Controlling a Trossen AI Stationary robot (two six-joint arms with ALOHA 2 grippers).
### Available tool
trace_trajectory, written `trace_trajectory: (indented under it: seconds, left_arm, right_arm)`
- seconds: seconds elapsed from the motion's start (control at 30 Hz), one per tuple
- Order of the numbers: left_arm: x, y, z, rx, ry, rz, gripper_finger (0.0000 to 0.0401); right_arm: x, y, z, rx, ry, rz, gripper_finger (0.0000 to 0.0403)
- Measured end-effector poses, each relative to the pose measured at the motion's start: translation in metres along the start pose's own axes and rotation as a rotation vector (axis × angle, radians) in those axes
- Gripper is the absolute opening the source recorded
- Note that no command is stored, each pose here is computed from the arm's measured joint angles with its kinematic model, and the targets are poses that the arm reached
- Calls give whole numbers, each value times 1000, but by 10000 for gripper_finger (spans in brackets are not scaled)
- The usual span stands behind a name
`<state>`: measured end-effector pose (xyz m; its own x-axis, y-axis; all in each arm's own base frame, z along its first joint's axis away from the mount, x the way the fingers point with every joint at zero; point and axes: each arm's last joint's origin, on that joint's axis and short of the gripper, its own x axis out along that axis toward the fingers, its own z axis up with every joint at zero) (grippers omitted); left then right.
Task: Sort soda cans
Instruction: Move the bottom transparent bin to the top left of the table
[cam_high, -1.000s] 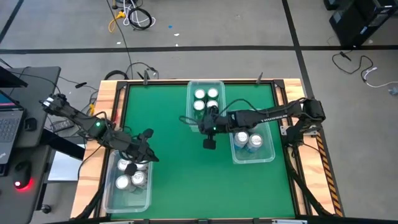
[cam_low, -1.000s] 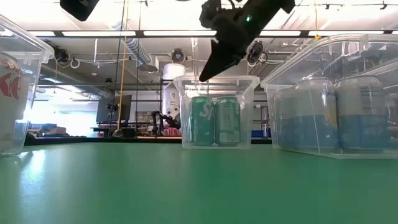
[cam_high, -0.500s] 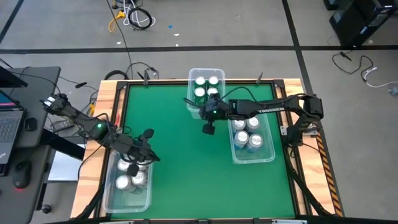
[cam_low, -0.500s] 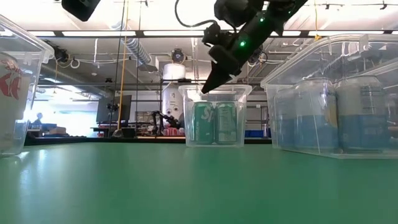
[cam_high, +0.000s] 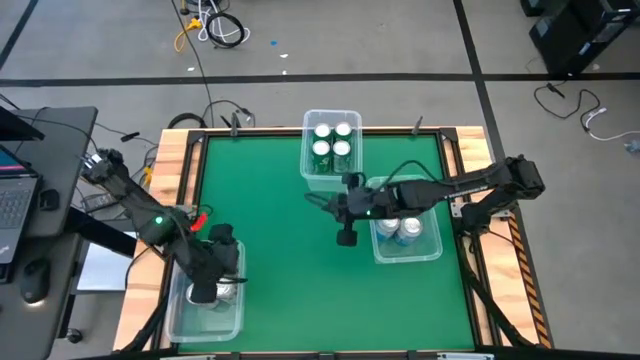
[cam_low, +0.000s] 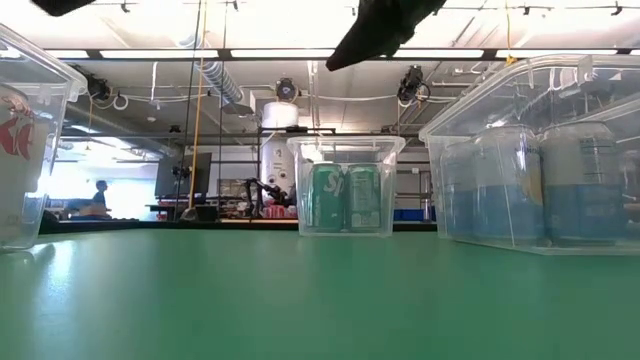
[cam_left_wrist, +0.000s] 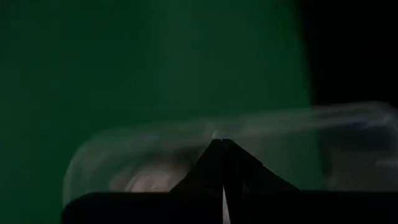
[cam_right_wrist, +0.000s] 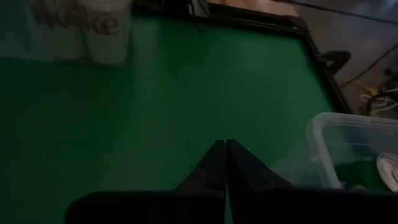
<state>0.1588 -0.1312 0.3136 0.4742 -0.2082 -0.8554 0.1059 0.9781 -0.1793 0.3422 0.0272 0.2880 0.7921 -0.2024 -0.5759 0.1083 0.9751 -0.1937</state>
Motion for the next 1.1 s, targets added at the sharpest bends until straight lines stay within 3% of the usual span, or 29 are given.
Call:
trace_trajectory:
  seconds: [0.17,0.43,0.87,1.1]
  left_arm:
    - [3,6,-11,-119,110,221,0]
    - [31,20,-22,-121,130,353,0]
    - [61,52,-18,-91,-13,537,0]
    - [71,75,-9,-52,-109,701,0]
  right_arm:
    - [-5,16,-1,-29,5,-32,0]
    - [-9,26,-4,-30,30,-21,0]
    - [-9,28,-4,9,25,-29,0]
    - [-11,31,-4,3,24,-57,0]
